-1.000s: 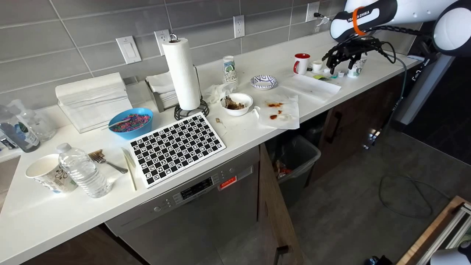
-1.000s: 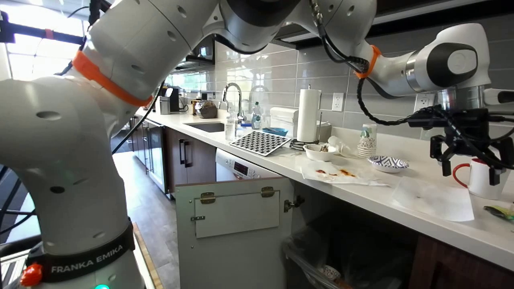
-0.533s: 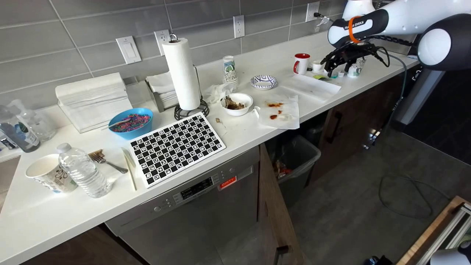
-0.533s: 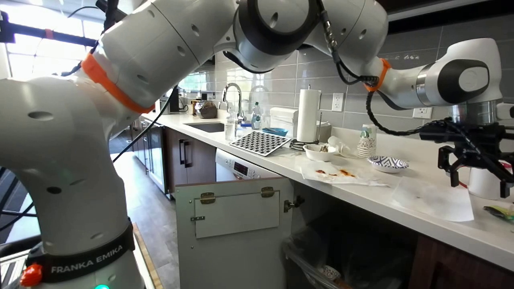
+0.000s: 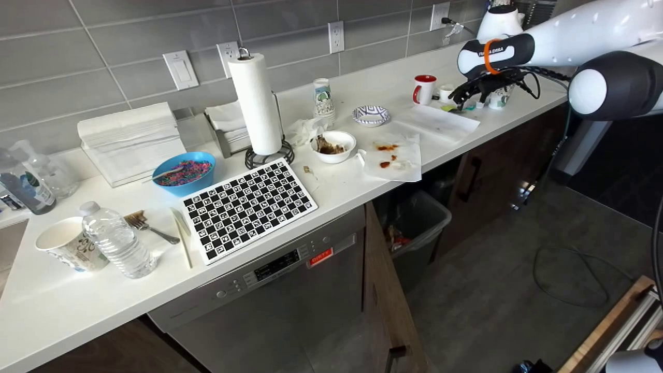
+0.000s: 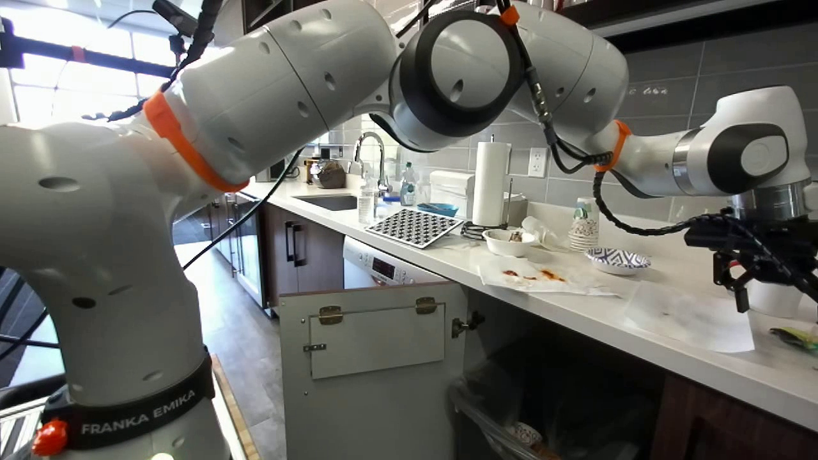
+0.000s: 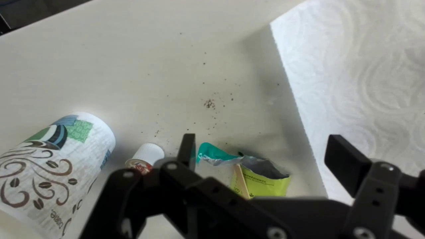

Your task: Put the white item in the bin

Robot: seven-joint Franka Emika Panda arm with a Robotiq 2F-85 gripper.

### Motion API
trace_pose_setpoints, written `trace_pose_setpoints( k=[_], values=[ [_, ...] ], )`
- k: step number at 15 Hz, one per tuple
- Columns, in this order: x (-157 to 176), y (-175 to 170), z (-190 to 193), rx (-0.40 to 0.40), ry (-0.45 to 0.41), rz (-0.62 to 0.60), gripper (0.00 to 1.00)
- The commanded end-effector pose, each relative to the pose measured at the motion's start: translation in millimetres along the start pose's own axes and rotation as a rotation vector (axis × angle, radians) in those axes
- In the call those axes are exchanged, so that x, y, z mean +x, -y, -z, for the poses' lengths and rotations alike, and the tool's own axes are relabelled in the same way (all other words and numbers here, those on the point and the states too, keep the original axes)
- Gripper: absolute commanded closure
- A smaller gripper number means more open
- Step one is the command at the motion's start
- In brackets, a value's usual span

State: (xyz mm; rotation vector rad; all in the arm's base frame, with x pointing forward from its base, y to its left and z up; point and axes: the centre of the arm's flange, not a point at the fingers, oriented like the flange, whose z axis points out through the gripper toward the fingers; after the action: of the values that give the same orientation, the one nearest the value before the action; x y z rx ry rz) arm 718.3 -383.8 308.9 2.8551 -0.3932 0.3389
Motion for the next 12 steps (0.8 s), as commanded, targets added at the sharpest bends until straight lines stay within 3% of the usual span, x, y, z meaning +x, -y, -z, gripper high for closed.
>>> trace_pose_setpoints(
  k=[1,6,12],
  values=[
    [0.8,-0.1,-0.1,-0.001,-0.003,0.000,0.00],
    [4.9,-4.0,-10.5,-0.006,-0.131,0.208,0.00],
    [8.1,-11.8,-33.1,0.006,-0.225,0.357,0.00]
  ],
)
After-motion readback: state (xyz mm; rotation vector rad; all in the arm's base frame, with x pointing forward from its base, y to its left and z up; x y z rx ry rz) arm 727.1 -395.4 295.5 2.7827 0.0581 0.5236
